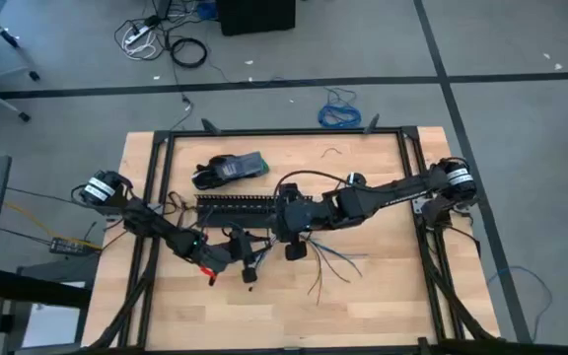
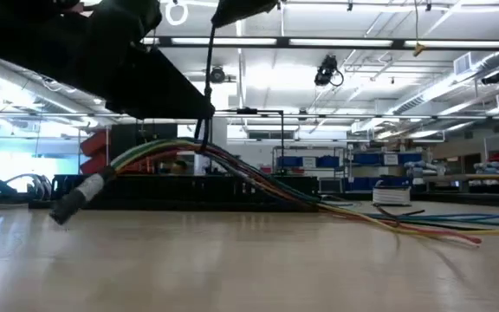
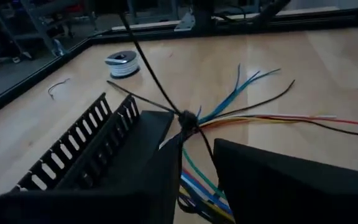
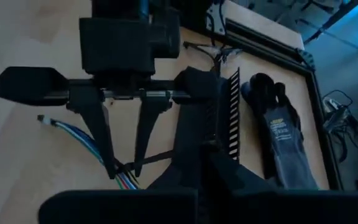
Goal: Ziptie cables
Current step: Wrap the black zip tie on the cables
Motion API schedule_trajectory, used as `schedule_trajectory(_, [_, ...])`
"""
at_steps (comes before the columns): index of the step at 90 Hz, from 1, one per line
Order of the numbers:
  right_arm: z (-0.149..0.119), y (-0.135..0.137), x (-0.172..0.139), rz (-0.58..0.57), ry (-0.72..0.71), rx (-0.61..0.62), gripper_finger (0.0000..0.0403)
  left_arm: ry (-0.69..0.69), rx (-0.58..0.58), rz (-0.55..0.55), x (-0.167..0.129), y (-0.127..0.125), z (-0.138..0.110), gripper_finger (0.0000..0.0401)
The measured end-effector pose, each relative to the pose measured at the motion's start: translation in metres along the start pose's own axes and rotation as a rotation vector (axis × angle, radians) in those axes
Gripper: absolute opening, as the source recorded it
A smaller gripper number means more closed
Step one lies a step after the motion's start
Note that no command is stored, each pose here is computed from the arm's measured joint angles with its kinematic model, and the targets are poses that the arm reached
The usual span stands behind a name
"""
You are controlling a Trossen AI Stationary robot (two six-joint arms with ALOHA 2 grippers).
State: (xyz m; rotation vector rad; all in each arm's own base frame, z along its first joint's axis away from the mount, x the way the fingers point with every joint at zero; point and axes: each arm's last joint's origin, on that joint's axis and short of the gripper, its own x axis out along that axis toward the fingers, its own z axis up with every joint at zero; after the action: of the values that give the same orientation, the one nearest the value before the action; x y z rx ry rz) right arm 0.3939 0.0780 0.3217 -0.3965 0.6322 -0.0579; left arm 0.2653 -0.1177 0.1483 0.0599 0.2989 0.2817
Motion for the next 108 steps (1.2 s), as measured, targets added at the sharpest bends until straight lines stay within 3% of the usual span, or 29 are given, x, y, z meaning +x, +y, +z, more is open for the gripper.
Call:
schedule_trajectory(31, [0.0,0.001,0.0,0.015,-0.004,0.009,0.0,-0.013,-0.025,0.028,0.0,0.001,0.001,0.0104])
schedule_trajectory(54, [-0.001,0.003,0.0,0.098,-0.007,0.037,0.0,-0.04,-0.035,0.064,0.0,0.002,0.004,0.0104])
schedule_trajectory(87, [-0.029,0.016,0.016,0.13,0.084,0.079,0.0,-0.057,-0.04,0.061,0.0,0.001,0.006,0.0104])
schedule_trajectory(108, [-0.027,0.016,0.017,0.133,0.063,0.07,0.0,-0.058,-0.042,0.047,0.0,0.001,0.006,0.0108])
